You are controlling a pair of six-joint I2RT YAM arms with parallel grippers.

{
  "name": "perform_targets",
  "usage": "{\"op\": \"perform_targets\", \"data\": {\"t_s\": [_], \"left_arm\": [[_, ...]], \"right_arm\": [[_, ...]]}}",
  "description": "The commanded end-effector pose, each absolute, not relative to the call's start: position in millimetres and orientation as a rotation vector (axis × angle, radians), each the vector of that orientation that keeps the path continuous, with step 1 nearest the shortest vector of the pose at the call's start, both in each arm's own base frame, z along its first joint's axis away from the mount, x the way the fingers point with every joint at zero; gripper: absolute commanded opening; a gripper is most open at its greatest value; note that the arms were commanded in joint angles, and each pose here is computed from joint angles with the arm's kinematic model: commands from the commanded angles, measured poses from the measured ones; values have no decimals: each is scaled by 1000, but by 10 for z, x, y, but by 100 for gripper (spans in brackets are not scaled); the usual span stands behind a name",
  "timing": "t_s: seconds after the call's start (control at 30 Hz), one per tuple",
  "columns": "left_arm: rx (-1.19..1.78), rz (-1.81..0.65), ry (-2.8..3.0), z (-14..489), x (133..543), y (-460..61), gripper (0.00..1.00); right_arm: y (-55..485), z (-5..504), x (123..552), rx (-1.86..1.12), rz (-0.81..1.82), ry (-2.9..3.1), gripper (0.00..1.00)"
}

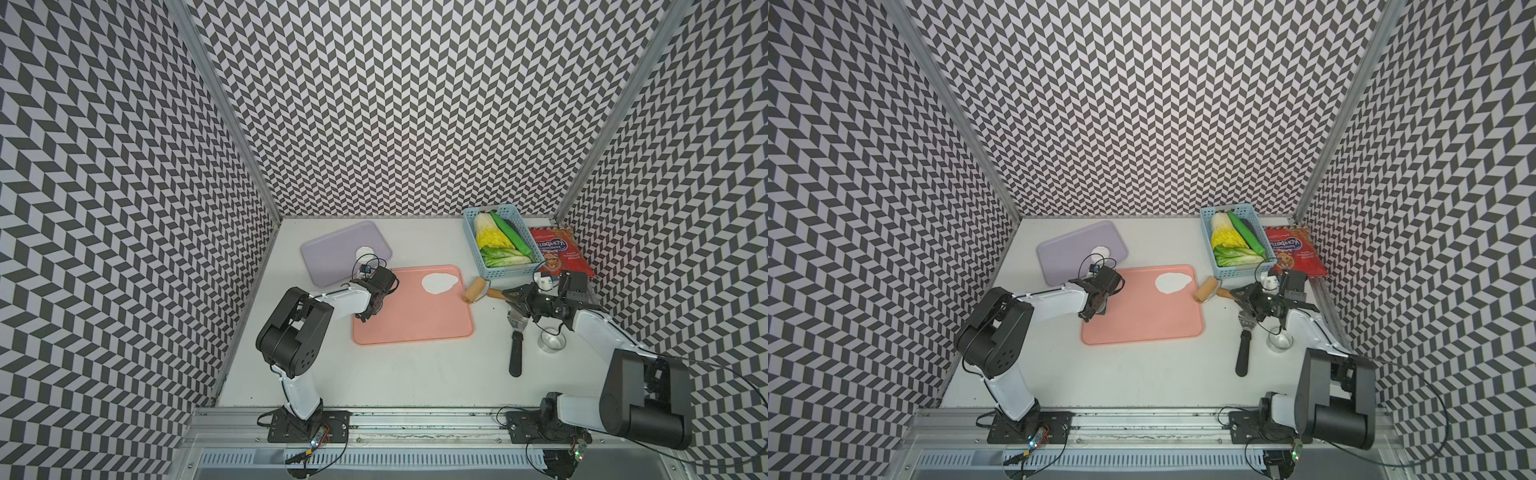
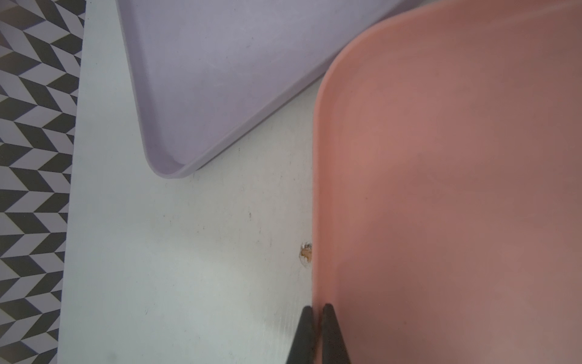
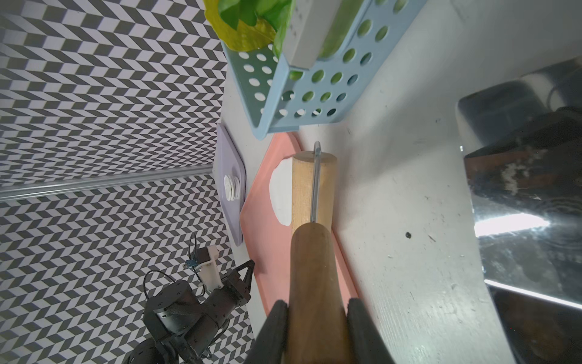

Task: Roll out the dumpling wrappers from the dough
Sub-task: Flatten out the dough on the work surface, then place the rolling pin at the center of the board.

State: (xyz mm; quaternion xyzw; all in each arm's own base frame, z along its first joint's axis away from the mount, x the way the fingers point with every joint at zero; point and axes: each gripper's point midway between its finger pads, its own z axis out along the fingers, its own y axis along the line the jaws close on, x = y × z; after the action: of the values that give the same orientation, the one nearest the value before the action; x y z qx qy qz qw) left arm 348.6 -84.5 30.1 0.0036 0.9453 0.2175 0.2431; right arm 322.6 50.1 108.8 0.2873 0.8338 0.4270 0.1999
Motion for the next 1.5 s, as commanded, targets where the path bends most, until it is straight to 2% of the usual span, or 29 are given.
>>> {"op": "perform_targets", "data": {"t_s": [0.0, 0.23, 0.4, 0.57, 0.7, 0.77, 0.87, 0.9, 1.0, 1.1, 1.2, 1.47], "left_arm": [[43, 700, 2722, 16, 3202, -619, 0], [40, 696, 2721, 16, 3207, -628, 0], [40, 694, 2723, 9, 3208, -637, 2], [41, 692, 2723, 14, 3213, -643, 5], [43, 689, 2722, 13, 3220, -651, 9], [42, 689, 2722, 12, 3227, -653, 9], [41, 682, 2722, 13, 3236, -666, 9], [42, 680, 2724, 11, 3239, -667, 9], [43, 679, 2721, 15, 3247, -674, 9], [43, 678, 2723, 14, 3244, -674, 10], [41, 669, 2724, 17, 3254, -686, 10], [36, 642, 2717, 72, 3293, -724, 10]], "right_arm": [[347, 1087, 3232, 807, 1148, 2283, 0], [197, 982, 3204, 885, 1117, 2252, 0], [178, 729, 3096, 950, 1094, 2287, 2], [79, 521, 2989, 1038, 1029, 2311, 27], [-39, 500, 2967, 1074, 968, 2301, 43], [-87, 490, 2967, 1089, 940, 2309, 49], [-107, 474, 2968, 1092, 929, 2319, 52], [-109, 464, 2962, 1095, 926, 2327, 61], [-146, 434, 2934, 1104, 881, 2355, 64], [-204, 474, 2935, 1102, 828, 2355, 89], [-247, 554, 2964, 1079, 794, 2359, 90], [-403, 886, 3035, 1024, 669, 2346, 79]]}}
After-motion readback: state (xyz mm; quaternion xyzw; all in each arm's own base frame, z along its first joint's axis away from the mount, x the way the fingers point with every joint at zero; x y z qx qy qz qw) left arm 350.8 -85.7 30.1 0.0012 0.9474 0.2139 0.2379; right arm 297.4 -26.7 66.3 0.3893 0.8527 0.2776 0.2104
